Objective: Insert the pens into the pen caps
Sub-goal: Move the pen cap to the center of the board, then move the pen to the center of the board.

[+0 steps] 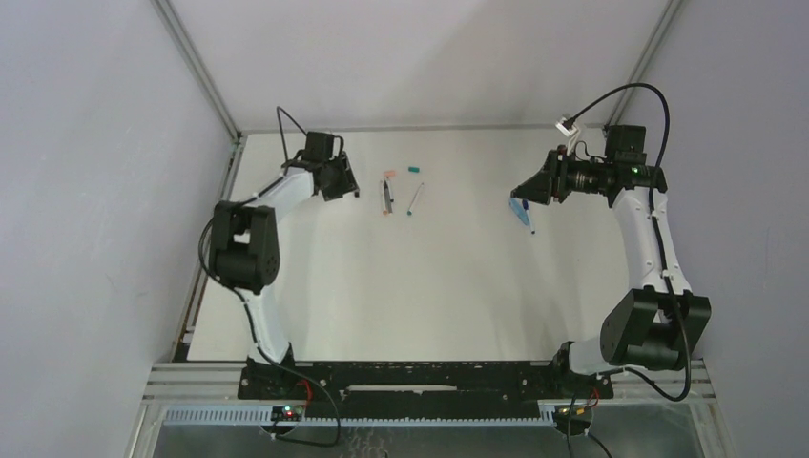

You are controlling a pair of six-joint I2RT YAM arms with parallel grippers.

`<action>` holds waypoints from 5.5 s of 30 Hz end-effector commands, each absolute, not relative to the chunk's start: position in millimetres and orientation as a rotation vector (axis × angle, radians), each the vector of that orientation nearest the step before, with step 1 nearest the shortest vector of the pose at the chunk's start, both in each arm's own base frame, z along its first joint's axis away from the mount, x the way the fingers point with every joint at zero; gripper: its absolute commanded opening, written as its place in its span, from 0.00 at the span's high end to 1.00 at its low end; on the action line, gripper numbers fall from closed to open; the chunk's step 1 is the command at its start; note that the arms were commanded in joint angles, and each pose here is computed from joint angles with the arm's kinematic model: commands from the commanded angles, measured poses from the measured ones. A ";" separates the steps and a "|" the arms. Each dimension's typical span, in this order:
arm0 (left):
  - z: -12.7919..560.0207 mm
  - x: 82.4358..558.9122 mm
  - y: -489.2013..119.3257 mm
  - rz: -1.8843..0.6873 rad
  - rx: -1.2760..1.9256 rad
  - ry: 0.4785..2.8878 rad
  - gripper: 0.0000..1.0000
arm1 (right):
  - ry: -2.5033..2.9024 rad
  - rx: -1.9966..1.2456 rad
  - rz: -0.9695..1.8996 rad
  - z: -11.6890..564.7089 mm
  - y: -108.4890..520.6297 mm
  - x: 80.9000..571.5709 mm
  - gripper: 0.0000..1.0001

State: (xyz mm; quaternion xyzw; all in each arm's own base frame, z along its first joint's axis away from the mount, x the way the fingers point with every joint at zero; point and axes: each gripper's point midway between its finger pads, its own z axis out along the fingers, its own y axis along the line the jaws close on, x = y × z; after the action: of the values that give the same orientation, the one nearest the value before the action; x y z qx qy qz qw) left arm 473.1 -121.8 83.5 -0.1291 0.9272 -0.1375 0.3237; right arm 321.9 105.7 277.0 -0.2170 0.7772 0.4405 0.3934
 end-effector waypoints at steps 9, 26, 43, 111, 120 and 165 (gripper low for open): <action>69.1 517.7 -120.4 -0.261 -0.327 2.537 0.46 | 1.955 -0.569 1.192 267.6 111.4 334.7 0.49; 45.3 534.2 -125.0 -0.223 -0.341 2.630 0.60 | 1.999 -0.581 1.251 257.2 121.4 346.0 0.49; 29.2 528.6 -130.8 -0.161 -0.275 2.690 0.82 | 2.025 -0.619 1.284 252.8 133.2 349.4 0.50; 110.7 493.8 -242.2 -0.528 -0.247 2.399 0.74 | 2.162 -0.559 1.185 215.1 179.5 381.8 0.53; 74.6 510.0 -234.2 -0.400 -0.284 2.479 0.73 | 2.168 -0.542 1.198 212.4 177.1 383.8 0.53; 36.0 513.4 -232.7 -0.340 -0.279 2.617 0.79 | 2.164 -0.513 1.201 215.4 170.3 386.9 0.53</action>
State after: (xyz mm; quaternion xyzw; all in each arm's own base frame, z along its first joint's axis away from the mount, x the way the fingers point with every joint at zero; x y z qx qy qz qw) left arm 506.4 -228.6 24.6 -0.1063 0.9578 -0.1190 0.2390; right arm 387.3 170.6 190.8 -0.1792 0.8316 0.4503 0.2712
